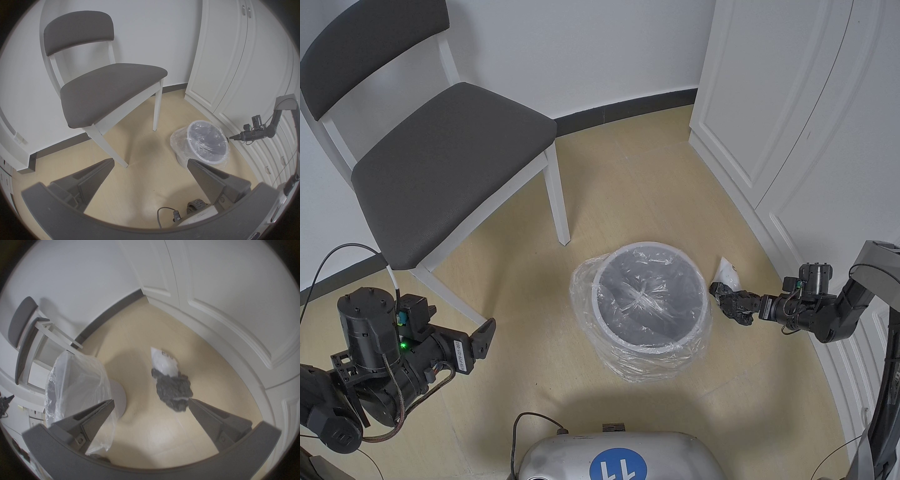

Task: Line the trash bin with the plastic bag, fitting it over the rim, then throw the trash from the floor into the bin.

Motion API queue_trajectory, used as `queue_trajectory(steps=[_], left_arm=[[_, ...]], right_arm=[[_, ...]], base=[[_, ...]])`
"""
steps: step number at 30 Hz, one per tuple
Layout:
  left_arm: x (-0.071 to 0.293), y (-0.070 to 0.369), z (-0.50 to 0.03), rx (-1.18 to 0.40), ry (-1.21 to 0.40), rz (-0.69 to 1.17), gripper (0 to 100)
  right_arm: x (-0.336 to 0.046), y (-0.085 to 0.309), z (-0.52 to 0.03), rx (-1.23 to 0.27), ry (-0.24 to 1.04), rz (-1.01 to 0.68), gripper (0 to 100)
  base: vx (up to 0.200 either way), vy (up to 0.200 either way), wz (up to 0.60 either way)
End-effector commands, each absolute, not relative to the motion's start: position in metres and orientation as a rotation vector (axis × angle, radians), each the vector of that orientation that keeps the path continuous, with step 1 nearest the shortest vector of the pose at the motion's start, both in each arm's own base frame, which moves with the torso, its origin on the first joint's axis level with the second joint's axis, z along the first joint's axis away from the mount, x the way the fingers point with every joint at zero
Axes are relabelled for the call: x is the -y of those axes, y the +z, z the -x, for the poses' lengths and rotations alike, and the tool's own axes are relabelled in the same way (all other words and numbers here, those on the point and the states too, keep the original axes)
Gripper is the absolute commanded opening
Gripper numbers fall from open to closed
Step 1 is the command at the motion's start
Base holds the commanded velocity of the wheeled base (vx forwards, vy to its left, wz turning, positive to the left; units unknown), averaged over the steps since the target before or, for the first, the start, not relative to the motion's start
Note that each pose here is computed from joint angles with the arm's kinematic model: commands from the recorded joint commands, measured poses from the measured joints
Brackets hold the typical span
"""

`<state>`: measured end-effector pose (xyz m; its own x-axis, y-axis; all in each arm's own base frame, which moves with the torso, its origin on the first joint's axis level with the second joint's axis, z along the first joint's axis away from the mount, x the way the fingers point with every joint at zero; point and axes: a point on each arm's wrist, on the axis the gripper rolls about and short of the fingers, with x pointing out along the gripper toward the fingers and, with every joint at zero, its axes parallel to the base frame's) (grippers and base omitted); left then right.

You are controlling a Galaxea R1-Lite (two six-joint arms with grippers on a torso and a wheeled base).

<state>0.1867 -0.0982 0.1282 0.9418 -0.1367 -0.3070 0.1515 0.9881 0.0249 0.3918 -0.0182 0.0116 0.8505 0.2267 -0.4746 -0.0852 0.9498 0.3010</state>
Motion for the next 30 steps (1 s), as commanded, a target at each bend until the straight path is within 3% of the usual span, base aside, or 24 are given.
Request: queue_trajectory(steps=[1,15,30], left_arm=[[0.097,0.13,-0.186,-0.302,-0.147,-0.046,100],[0.097,0.12,-0.193,-0.347,-0.124,-0.061,100],[0.096,0.11,-0.199,-0.386,-0.106,-0.071,100]], right_arm=[[0.015,0.062,-0.392,-0.547,0.168,-0.279,100],[0.019,-0.008,-0.426,-0.657,0.089,-0.296,100],[0.026,-0.018,-0.44,-0.594,-0.007,-0.269,100]], base=[[0.0,0.0,0.0],[0.0,0.0,0.0],[0.0,0.0,0.0]])
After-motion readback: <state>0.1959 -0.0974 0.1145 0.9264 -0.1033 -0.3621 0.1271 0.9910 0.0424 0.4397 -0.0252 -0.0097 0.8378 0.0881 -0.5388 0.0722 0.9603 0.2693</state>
